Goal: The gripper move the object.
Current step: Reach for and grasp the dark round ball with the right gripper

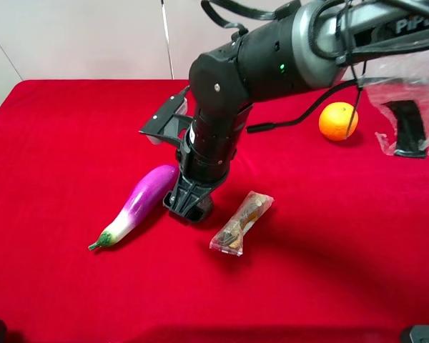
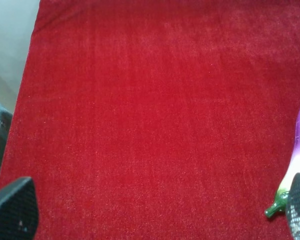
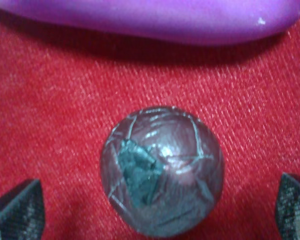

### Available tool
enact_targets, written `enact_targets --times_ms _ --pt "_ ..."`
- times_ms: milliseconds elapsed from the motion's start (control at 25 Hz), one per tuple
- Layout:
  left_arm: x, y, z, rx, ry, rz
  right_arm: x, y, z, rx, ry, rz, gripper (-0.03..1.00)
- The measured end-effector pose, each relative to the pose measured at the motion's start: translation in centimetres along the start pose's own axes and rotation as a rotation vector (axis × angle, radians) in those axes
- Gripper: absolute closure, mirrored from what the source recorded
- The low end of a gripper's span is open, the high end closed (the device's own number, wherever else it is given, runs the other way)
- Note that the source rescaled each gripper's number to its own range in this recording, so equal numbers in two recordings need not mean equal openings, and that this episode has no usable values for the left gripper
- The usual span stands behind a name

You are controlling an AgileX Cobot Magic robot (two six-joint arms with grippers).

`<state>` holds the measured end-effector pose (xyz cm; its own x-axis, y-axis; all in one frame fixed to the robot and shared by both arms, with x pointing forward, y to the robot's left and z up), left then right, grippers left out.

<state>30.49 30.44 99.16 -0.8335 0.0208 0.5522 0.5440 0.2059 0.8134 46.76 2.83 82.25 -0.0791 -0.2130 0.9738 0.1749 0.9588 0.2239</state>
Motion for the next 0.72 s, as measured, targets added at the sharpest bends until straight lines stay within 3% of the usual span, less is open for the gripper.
enact_targets --times_ms 720 --pt "0.0 0.0 0.0 0.000 0.000 0.000 -4.1 -0.7 -0.1 -0.009 0.010 0.034 -0.03"
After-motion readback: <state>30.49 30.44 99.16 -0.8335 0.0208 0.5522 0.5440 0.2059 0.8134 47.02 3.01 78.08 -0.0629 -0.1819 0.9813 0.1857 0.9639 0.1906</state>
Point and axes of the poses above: a point on each arm's last joint axis where the gripper is mounted, x pointing back along that axis away from the gripper, z along the wrist's bending axis when the last joint is at zero, y = z × x, the point moved 9 cm from there along -x, pointing out along that axis toward the gripper, and after that the axes turned 15 degrees about x, right-handed, at the moved point
